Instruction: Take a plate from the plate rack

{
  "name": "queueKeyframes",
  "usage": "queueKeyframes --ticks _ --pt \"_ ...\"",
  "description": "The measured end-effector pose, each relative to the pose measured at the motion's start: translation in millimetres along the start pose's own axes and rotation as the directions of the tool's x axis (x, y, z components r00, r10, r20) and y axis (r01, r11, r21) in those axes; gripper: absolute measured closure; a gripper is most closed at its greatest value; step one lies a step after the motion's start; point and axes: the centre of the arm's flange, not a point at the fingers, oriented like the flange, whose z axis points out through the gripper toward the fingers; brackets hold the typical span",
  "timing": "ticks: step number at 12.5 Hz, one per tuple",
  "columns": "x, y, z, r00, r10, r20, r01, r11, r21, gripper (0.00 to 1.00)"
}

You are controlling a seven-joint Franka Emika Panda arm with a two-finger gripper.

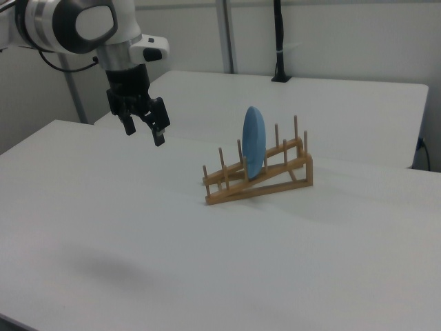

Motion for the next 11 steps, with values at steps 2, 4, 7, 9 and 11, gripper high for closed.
queueKeyframes --ticks 2,4,7,9,11 --pt "0.0 -0.1 0.0 1.0 -0.004 0.0 0.004 1.0 0.0 0.0" --pt "0.0 -0.1 0.0 1.0 -0.016 0.0 0.016 1.0 0.0 0.0" --pt "0.0 -0.1 0.0 1.0 -0.02 0.0 0.02 1.0 0.0 0.0" --pt "0.0 -0.1 0.0 1.0 -0.021 0.0 0.021 1.0 0.0 0.0" --pt "1.0 -0.2 -0.1 1.0 -0.021 -0.006 0.021 1.0 0.0 0.0"
